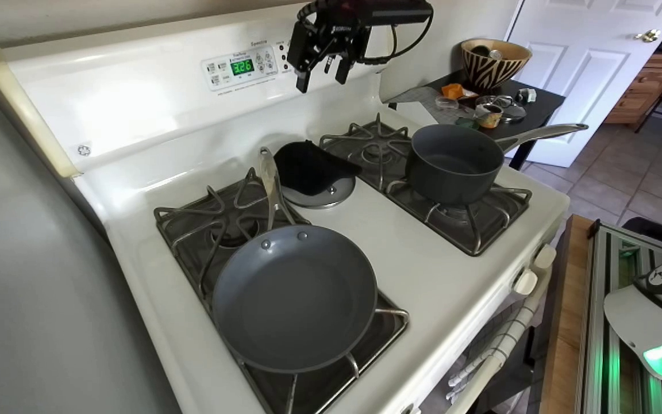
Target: Use the black trivet mat to lift the lid from the pot and put it on the stove
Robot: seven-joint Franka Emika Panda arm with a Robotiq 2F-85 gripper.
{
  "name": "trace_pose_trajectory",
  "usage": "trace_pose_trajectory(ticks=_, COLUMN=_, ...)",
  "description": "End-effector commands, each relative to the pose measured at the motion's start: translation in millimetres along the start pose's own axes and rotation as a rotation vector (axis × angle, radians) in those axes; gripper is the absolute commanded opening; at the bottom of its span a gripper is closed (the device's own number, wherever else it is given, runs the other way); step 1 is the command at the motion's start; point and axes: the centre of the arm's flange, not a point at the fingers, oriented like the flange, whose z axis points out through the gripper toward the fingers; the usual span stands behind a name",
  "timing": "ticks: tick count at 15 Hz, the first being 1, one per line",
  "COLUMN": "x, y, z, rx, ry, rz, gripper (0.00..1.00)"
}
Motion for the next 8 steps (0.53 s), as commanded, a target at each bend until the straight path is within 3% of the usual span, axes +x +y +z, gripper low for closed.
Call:
trace_pose_trajectory(ticks=1, x=-1, y=3, z=-11, rx=0.009, ry=0.012, rz=0.003, gripper=1.00)
trace_pose_trajectory(ticks=4, x=-8, y=9, z=-30, rx=0.020, ry=0.031, rz=0.006, gripper=1.00)
trace_pose_trajectory(ticks=8, x=-11, y=9, z=-28, rx=0.020, ry=0.024, rz=0.005, gripper=1.00)
